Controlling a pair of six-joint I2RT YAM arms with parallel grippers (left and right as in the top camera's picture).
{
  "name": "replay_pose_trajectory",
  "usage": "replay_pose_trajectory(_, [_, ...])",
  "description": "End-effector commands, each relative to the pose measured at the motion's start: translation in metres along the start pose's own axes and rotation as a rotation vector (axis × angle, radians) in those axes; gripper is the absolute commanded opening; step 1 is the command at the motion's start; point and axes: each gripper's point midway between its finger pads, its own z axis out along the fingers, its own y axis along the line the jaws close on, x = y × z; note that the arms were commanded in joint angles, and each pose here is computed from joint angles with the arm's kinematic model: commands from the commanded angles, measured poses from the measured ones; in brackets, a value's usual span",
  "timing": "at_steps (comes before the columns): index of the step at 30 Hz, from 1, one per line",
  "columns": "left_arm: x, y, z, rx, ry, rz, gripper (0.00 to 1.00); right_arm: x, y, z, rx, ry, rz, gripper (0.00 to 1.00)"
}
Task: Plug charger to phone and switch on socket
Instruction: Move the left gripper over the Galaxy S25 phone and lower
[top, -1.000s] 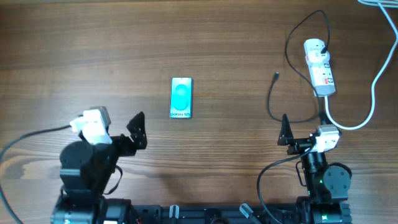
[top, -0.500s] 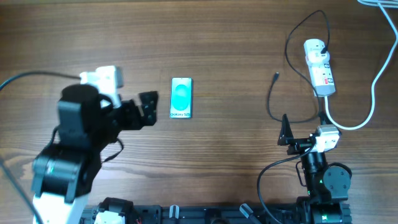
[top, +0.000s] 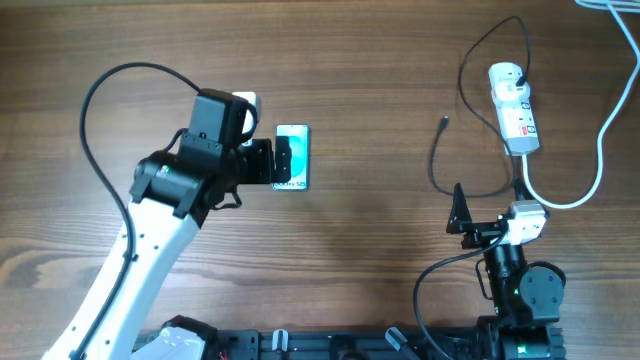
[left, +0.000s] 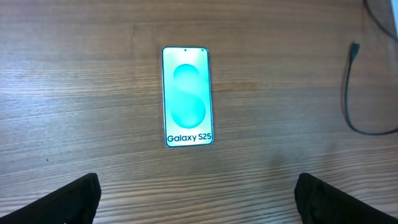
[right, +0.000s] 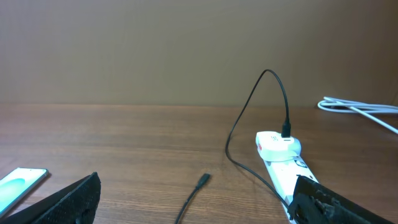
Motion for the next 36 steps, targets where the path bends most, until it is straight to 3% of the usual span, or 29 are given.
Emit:
replay_pose_trajectory(1, [-0.006, -0.001, 0.002, -0.009, -0.007, 0.009, 1.0, -0.003, -0.002, -0.001, 0.012, -0.013, -0.012, 1.0])
replay_pose_trajectory(12, [-0.018, -0.005, 0.007, 0.004, -0.044, 0.003, 1.0, -0.003, -0.002, -0.001, 0.012, -0.013, -0.012, 1.0])
replay_pose_trajectory(36, [-0.014, 0.0, 0.084, -0.038, 0.069, -0.031, 1.0, -0.003, -0.002, -0.001, 0.012, -0.013, -0.012, 1.0])
